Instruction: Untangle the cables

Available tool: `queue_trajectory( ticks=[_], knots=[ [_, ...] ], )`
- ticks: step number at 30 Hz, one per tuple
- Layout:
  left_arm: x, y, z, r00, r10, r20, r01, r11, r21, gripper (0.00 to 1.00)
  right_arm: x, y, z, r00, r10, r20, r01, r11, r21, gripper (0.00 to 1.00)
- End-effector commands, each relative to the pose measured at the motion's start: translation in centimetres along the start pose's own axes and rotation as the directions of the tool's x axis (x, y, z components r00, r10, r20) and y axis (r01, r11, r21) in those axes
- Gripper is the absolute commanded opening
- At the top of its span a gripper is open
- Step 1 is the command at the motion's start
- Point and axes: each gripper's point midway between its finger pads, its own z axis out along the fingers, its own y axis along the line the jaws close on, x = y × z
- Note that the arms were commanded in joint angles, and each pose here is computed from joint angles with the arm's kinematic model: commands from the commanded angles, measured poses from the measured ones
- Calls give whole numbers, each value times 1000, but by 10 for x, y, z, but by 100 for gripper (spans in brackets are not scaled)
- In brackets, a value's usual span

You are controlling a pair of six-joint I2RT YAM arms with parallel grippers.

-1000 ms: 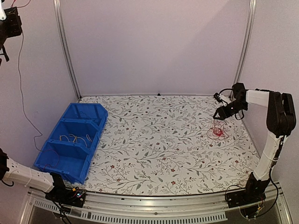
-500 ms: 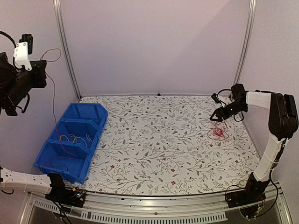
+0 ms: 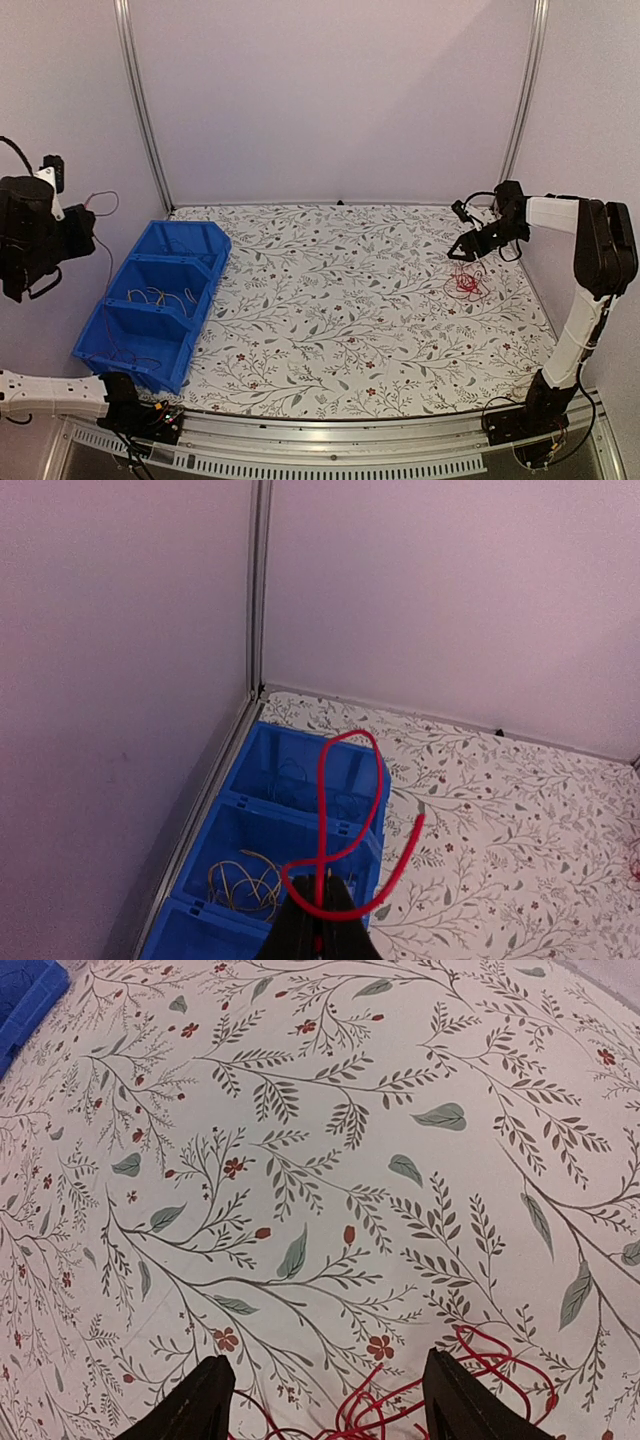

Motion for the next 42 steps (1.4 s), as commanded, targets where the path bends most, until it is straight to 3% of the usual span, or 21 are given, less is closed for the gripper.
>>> queue_trajectory(
  ticks=[1,5,8,11,14,17,22,28,32,41,42],
  knots=[
    [77,-12,20,962,54,-268,-67,997,-38,0,5,3,7,1000,5,1,-5,999,-36,69],
    [120,-17,22,918,-29,-396,19,999,-28,0,8,4,8,1000,10,-6,-10,999,-43,69],
    [156,-24,17,855,-60,-515,63,998,-11,0,8,4,9,1000,11,-6,-11,999,-47,69],
    [189,-30,10,773,-63,-631,83,997,1,0,9,5,11,1000,16,-8,-17,998,-59,69],
    [229,-33,5,658,-43,-752,57,998,-8,0,11,5,14,1000,23,-19,-24,997,-69,69],
    [250,-32,2,593,-61,-803,44,998,-43,0,11,18,22,999,-4,-35,0,996,-94,69],
    [256,-25,6,580,-85,-810,29,996,-84,0,14,20,26,999,-5,-43,0,994,-107,69],
    [286,-2,11,504,-93,-859,-74,986,-150,0,17,22,29,999,3,-52,-10,991,-130,69],
    [283,4,17,514,-103,-852,-88,981,-172,0,19,24,31,998,6,-55,-14,990,-140,69],
    [270,23,40,533,-71,-843,-219,951,-218,47,17,26,31,998,9,-55,-18,987,-160,69],
    [265,24,43,545,-57,-836,-229,950,-214,48,16,27,30,999,8,-50,-16,987,-161,69]
  ],
)
